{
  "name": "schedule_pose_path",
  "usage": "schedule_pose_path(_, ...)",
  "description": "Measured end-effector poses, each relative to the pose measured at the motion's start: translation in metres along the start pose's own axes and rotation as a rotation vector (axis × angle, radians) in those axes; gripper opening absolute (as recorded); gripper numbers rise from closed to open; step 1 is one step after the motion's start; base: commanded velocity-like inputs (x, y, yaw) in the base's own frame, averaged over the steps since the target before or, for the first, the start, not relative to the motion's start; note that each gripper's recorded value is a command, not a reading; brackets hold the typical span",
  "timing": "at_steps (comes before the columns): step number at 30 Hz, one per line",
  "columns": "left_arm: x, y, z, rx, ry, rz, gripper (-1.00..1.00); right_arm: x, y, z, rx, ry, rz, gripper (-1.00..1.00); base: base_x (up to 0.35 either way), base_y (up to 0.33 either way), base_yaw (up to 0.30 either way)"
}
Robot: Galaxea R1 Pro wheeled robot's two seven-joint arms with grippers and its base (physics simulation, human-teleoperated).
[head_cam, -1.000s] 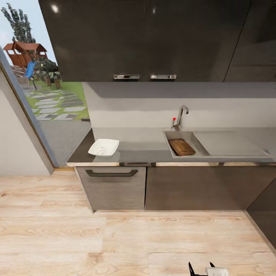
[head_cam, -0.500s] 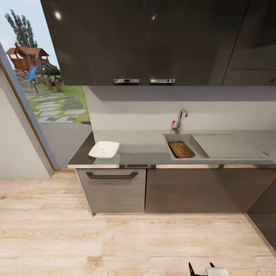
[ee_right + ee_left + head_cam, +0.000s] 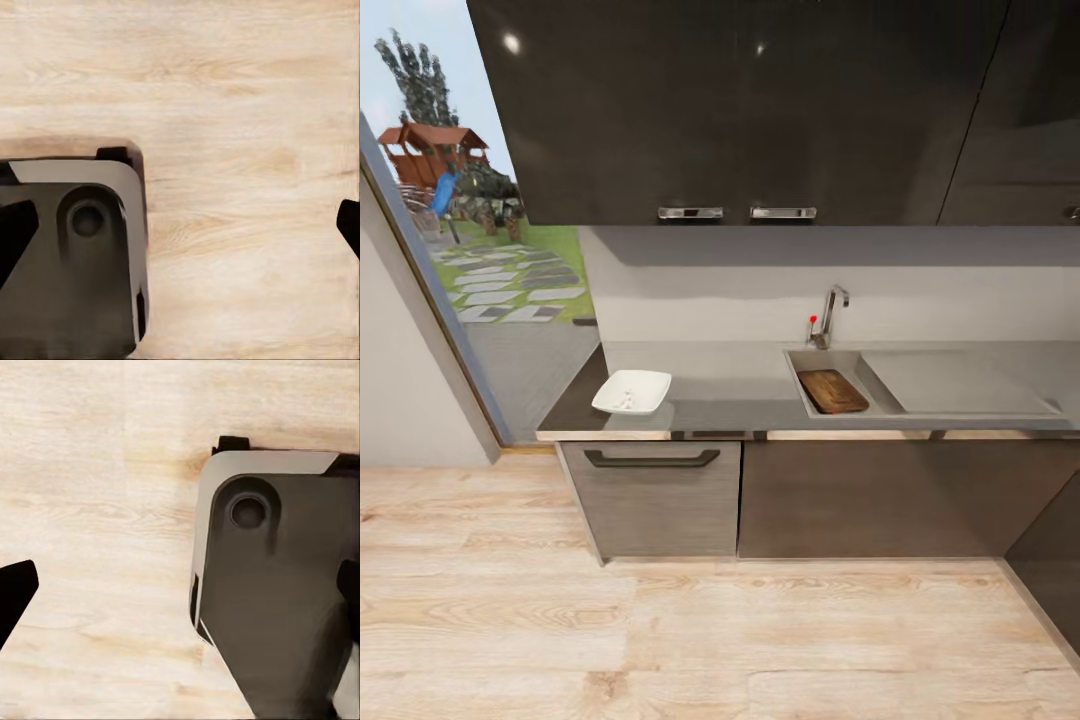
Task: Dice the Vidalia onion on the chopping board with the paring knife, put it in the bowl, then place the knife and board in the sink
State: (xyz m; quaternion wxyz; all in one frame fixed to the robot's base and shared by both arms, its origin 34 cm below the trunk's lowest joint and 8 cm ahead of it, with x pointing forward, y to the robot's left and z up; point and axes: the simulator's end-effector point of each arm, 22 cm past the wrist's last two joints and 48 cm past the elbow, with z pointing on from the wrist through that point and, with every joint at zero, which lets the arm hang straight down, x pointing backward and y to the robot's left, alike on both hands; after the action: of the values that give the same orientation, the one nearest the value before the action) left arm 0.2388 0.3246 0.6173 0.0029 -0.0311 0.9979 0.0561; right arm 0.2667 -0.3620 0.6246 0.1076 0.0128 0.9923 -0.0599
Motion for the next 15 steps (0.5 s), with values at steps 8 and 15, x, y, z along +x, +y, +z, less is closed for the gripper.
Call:
schedule_pose_path(8,0.12,0.006,-0.004,0.165,0.173,-0.006,1.0,0.122,0.032,-0.026,-0.177,0.172,-0.003,1.0,0.0,0.0,0.0)
schedule_pose_path(15,0.124,0.007,-0.004,0.17,0.163,-0.004,1.0,0.126,0.029,-0.027,-0.163,0.176,0.036,1.0,0.0,0.0,0.0)
